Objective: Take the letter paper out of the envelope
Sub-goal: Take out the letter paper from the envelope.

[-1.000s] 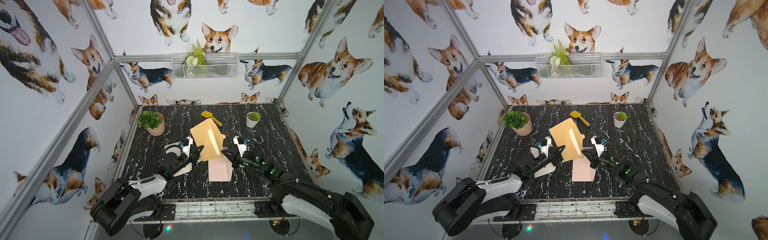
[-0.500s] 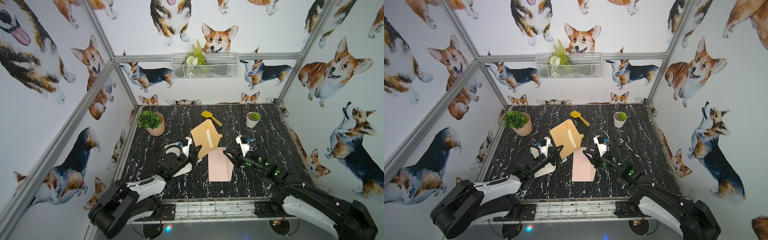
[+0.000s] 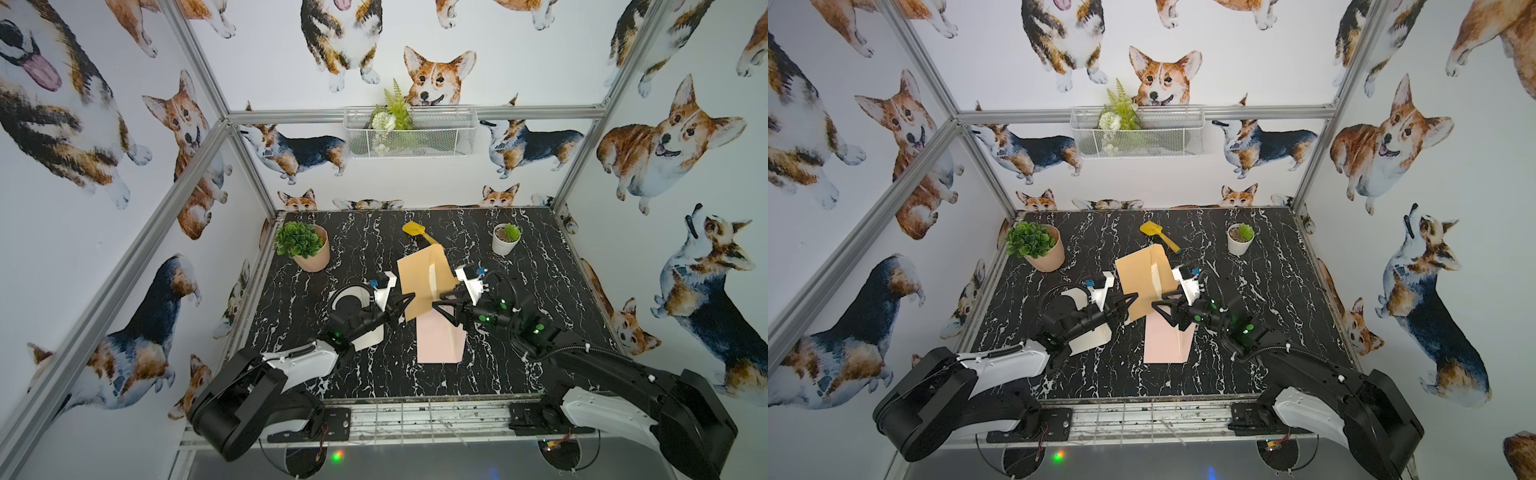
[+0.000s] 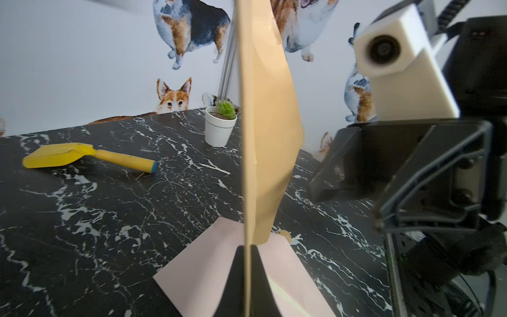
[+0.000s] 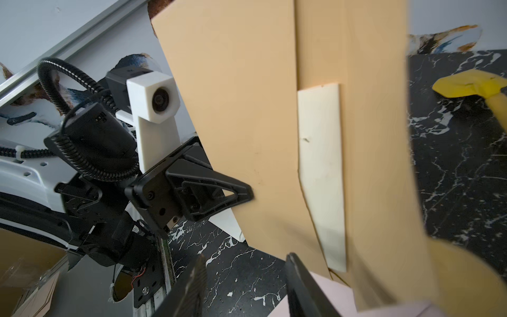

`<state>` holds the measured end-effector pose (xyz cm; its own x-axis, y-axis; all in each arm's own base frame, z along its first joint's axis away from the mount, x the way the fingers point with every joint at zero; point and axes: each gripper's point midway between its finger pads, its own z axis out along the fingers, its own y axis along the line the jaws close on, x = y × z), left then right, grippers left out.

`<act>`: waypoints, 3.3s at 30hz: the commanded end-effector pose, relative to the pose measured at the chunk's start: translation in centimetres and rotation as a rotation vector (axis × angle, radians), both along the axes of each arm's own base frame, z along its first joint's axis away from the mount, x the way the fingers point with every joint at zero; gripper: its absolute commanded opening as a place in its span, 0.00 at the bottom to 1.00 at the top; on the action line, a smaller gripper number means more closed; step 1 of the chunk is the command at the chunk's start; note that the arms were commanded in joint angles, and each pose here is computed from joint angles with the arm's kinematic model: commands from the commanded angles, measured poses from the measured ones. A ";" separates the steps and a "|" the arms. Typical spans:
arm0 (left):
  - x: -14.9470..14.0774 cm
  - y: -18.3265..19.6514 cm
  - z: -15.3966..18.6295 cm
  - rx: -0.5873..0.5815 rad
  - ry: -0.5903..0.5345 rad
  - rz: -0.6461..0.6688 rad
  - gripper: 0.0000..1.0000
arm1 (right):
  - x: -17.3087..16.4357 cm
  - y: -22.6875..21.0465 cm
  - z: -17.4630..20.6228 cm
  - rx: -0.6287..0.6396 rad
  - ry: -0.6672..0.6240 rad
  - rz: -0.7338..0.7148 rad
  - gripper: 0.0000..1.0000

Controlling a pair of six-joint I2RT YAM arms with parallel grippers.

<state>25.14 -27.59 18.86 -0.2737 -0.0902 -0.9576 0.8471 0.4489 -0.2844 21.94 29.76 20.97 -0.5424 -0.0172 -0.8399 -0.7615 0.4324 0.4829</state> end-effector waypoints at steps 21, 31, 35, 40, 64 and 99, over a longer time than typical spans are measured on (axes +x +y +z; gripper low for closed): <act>-2.0 -1.1 1.7 -0.051 -0.037 -0.142 0.00 | 2.9 -2.3 -0.6 0.001 0.014 -0.086 0.53; -2.0 -1.1 1.7 -0.055 -0.036 -0.142 0.00 | 2.8 -1.9 0.1 0.048 0.003 -0.060 0.51; -2.1 -1.2 1.7 -0.062 -0.034 -0.148 0.00 | 3.0 -1.9 0.7 0.092 0.004 -0.038 0.49; -2.1 -1.3 1.8 -0.074 -0.030 -0.155 0.00 | 3.8 -2.1 1.9 0.197 0.078 0.004 0.43; -2.1 -1.3 1.8 -0.085 -0.026 -0.158 0.00 | 4.1 -2.3 -1.7 0.110 0.128 -0.013 0.43; -2.2 -1.6 2.2 -0.127 -0.008 -0.185 0.00 | 4.2 -1.6 -0.5 0.219 0.154 0.014 0.20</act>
